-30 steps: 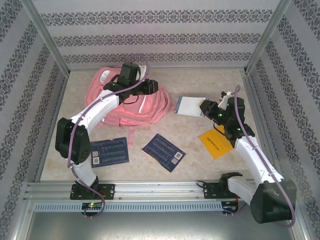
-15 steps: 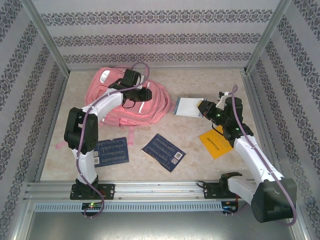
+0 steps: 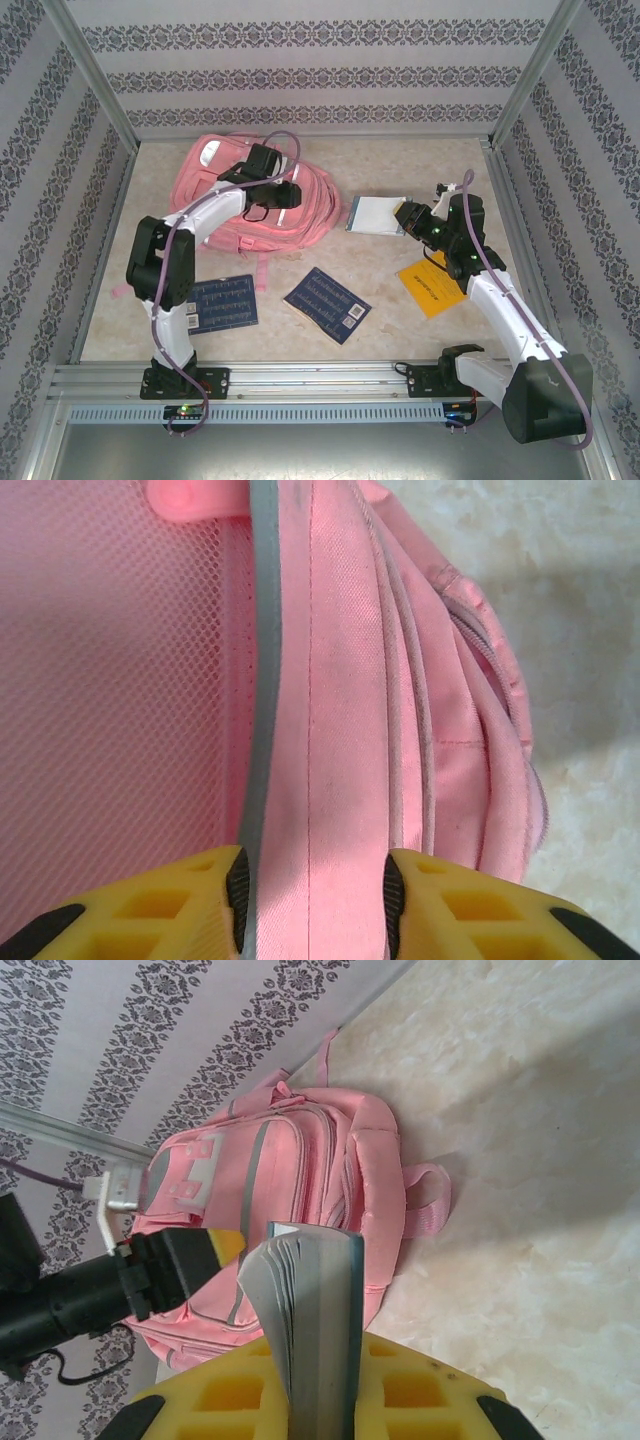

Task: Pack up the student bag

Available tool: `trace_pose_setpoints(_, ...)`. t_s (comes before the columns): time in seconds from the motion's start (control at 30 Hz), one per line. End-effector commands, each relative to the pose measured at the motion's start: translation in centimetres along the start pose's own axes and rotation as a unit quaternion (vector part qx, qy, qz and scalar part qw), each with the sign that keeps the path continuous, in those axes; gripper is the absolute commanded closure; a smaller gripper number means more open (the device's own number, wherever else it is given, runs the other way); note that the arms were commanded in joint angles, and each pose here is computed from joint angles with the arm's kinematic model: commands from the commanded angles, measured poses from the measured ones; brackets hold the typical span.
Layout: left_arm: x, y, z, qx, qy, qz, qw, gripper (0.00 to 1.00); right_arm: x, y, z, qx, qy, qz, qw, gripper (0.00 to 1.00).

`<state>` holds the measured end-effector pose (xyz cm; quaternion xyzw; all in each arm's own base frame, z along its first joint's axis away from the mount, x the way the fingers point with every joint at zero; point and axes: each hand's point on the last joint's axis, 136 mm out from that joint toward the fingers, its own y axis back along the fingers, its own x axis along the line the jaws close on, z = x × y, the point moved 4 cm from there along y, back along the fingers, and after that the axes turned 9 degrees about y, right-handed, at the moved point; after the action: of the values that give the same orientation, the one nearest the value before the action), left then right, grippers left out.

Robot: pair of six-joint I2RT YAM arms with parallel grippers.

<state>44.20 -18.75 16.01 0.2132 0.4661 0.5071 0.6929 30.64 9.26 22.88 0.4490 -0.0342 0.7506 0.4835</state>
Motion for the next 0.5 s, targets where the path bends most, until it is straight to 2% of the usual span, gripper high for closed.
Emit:
trace_pose_setpoints(0.0,0.3,2.0,2.0,-0.048,-0.013,0.007,0.999,0.56,0.8,-0.2,0.2,-0.003,0.017,0.022,1.000,1.00)
trace_pose_setpoints(0.27,0.5,-0.9,0.8,0.002,0.013,-0.017,1.000,0.48,0.5,-0.6,-0.1,0.005,0.013,0.022,1.000,1.00)
trace_pose_setpoints(0.4,0.3,-2.2,0.2,0.021,0.026,-0.040,0.999,0.48,0.4,-0.8,-0.3,0.008,0.012,0.023,1.000,1.00)
trace_pose_setpoints(0.47,-0.4,-2.7,0.0,0.032,0.037,-0.073,0.996,0.52,0.3,-1.0,-0.5,0.012,0.011,0.023,1.000,1.00)
